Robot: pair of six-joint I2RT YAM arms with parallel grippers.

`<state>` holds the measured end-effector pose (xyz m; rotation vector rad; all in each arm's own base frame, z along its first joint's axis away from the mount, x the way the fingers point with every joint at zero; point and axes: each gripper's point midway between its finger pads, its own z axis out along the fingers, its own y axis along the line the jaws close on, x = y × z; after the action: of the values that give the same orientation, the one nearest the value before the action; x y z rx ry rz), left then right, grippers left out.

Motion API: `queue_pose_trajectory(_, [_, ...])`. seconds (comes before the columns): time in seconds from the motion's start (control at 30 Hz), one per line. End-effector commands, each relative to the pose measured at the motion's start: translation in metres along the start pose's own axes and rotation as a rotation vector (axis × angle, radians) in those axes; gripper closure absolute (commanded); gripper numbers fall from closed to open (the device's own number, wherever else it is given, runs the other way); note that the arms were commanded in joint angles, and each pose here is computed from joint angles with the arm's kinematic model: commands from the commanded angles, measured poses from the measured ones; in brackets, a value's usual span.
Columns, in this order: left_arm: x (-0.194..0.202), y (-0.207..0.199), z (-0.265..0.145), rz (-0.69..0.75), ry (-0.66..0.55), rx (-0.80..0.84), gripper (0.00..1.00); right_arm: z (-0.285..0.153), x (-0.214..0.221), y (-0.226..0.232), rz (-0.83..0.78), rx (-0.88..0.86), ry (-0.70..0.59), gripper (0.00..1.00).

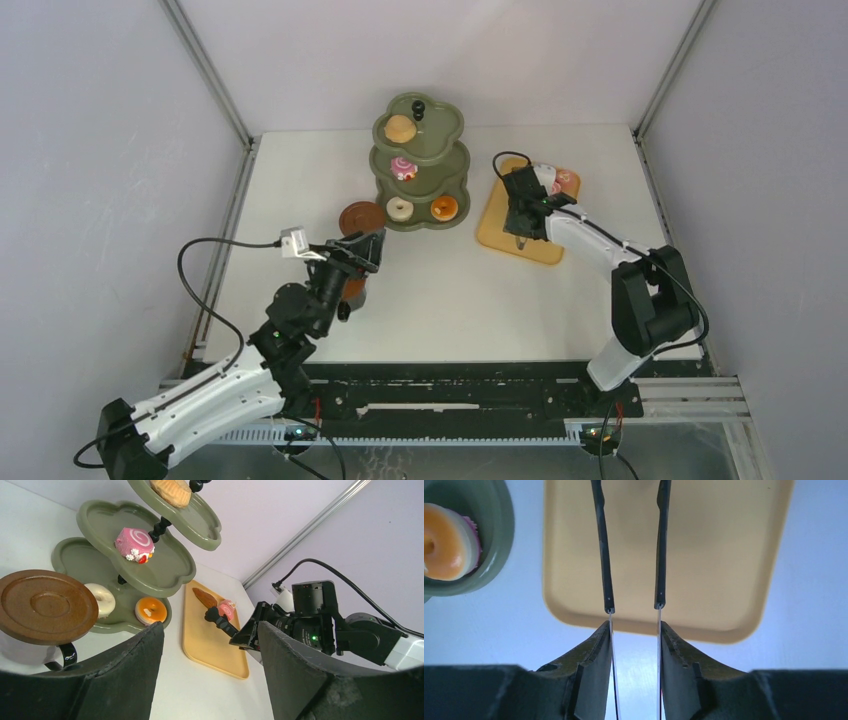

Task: Serve the afternoon tea
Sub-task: Pick up the desert from the tray.

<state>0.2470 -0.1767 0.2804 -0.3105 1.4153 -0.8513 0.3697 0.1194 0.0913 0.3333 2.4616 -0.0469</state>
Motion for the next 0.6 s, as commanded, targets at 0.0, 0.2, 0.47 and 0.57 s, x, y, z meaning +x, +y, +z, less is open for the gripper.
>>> queue_pose_trajectory(0.0, [-0.003, 0.000, -0.002, 0.021, -0.012, 0.007, 0.26, -0.013, -0.004, -0.015, -0.002, 0.014, -0.016, 0.56])
queue_pose_trajectory(0.2, [-0.001, 0.000, -0.001, 0.020, -0.008, 0.008, 0.26, -0.016, -0.002, -0.035, -0.010, 0.081, -0.029, 0.55])
queue_pose_trajectory(0.47, [0.000, -0.002, 0.001, 0.020, -0.002, 0.013, 0.26, -0.012, -0.006, -0.053, -0.008, 0.137, -0.035, 0.55])
queue_pose_trajectory(0.57, [0.001, -0.003, 0.002, 0.021, 0.000, 0.013, 0.26, -0.010, -0.009, -0.057, -0.009, 0.146, -0.037, 0.55])
